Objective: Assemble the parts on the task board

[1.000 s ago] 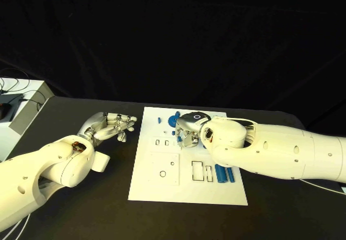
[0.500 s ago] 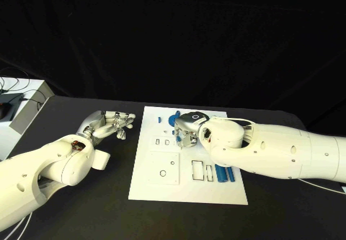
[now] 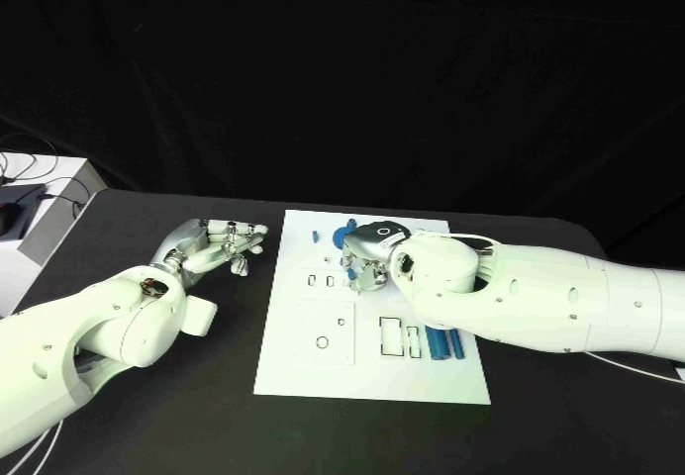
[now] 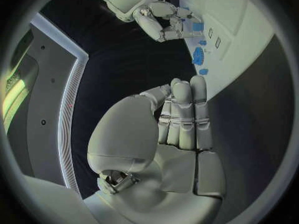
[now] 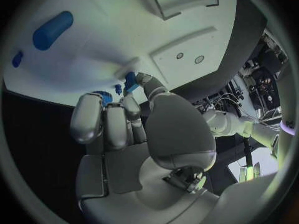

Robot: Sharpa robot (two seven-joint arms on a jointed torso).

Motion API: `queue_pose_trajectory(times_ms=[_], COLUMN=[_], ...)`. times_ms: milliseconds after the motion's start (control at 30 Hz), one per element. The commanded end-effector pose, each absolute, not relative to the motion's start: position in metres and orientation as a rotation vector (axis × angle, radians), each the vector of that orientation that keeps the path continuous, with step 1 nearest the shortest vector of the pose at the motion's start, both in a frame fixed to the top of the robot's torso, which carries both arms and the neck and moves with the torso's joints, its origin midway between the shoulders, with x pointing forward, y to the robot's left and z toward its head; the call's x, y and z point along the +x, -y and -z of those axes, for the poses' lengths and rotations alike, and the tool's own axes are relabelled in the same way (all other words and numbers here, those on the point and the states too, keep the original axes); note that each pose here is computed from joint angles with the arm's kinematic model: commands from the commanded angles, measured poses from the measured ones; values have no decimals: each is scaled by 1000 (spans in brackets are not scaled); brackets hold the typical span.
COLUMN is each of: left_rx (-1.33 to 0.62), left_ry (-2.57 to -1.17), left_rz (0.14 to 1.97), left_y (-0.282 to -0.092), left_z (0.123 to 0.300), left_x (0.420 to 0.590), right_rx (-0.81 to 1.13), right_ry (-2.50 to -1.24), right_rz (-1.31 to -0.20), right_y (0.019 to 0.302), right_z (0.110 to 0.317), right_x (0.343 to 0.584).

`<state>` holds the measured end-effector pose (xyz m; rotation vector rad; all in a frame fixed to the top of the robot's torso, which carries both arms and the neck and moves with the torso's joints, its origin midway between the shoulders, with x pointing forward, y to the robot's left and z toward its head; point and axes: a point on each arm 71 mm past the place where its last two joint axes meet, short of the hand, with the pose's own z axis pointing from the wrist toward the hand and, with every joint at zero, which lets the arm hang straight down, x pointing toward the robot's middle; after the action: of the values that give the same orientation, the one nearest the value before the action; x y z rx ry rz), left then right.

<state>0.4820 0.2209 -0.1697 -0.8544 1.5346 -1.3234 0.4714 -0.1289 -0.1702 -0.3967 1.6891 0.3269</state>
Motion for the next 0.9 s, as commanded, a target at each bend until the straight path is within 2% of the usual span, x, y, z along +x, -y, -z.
queue_pose_trajectory(times_ms=[33, 600, 900], left_rx=[-847, -845, -845], left_ry=[-1542, -1547, -1544], left_rz=[1333, 1325, 1321], left_y=[-220, -222, -223], left_z=[169, 170, 170], left_x=[482, 482, 483], right_rx=[-416, -404, -381], right_ry=[-1704, -1697, -1646], right_rz=[-308, -313, -362], right_y=[128, 128, 127], right_z=[175, 176, 172], right_x=[471, 470, 468])
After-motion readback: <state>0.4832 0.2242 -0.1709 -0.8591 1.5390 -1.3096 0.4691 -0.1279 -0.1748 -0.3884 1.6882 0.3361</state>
